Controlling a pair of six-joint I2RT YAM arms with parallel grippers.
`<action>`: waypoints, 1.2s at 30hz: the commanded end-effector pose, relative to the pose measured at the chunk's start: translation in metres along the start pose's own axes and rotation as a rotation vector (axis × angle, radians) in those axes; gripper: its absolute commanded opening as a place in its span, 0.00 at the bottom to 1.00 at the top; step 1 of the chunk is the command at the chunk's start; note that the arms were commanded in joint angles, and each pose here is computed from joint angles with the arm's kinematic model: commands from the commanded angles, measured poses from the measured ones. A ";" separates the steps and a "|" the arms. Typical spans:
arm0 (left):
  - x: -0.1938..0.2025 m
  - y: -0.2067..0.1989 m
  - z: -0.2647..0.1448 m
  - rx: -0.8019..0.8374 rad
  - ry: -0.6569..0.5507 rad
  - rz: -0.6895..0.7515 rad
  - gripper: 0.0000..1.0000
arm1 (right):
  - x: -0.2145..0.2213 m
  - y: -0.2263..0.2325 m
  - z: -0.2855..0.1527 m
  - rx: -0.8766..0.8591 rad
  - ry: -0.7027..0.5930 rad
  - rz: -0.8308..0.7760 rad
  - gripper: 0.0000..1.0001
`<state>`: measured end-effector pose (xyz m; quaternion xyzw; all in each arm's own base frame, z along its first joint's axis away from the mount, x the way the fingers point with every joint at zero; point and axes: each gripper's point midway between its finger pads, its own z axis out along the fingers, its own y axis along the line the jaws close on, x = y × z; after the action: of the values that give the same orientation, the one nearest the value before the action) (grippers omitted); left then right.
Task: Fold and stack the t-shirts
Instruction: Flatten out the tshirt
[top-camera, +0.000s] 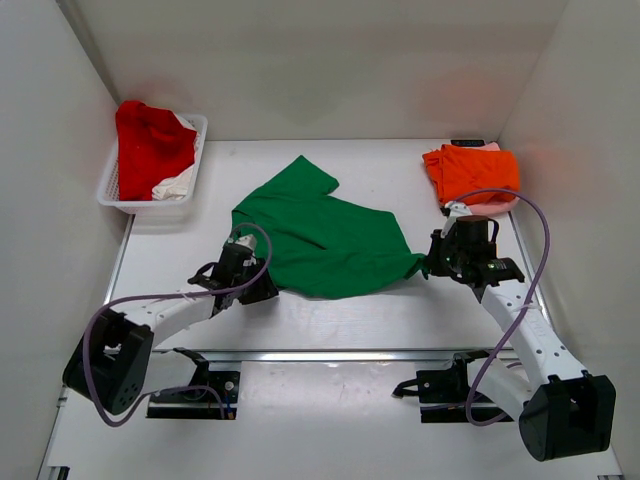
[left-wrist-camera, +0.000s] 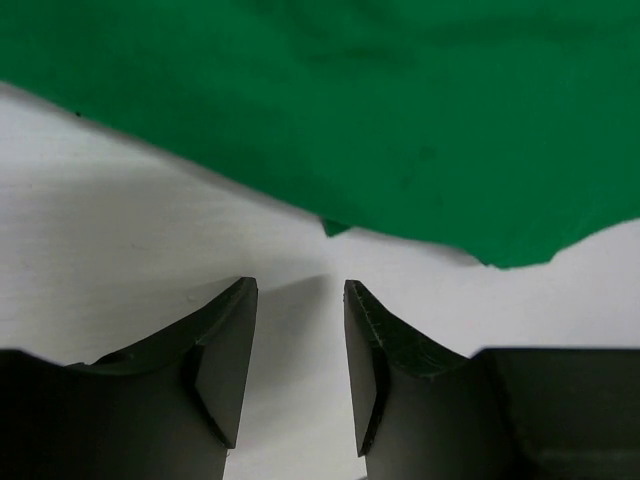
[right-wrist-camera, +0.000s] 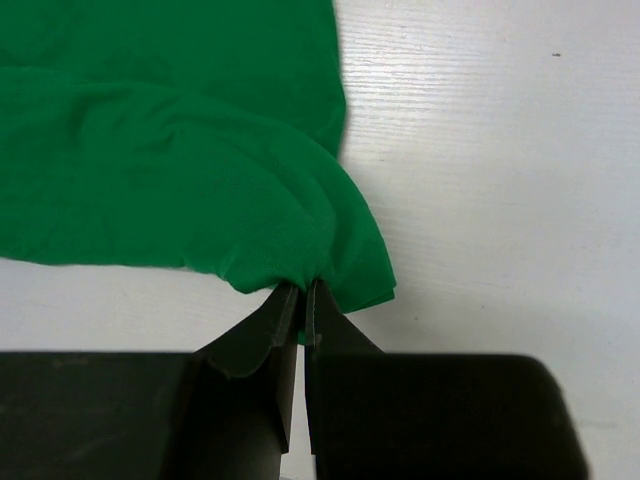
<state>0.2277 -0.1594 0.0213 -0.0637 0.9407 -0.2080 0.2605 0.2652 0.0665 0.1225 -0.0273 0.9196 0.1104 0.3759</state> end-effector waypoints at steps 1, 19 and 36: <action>-0.029 -0.007 0.006 -0.014 -0.106 0.000 0.51 | -0.018 0.006 -0.002 -0.029 -0.081 -0.001 0.00; -0.019 -0.002 0.032 -0.106 -0.027 0.055 0.48 | -0.022 0.003 -0.005 -0.041 -0.104 0.011 0.00; -0.015 -0.005 0.012 -0.053 -0.046 0.257 0.59 | -0.021 0.008 -0.005 -0.061 -0.111 0.020 0.00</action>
<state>0.2514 -0.1691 0.0212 0.0096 0.9394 -0.1588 0.3037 0.2683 0.0692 0.1313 -0.0210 0.9071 0.1361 0.3978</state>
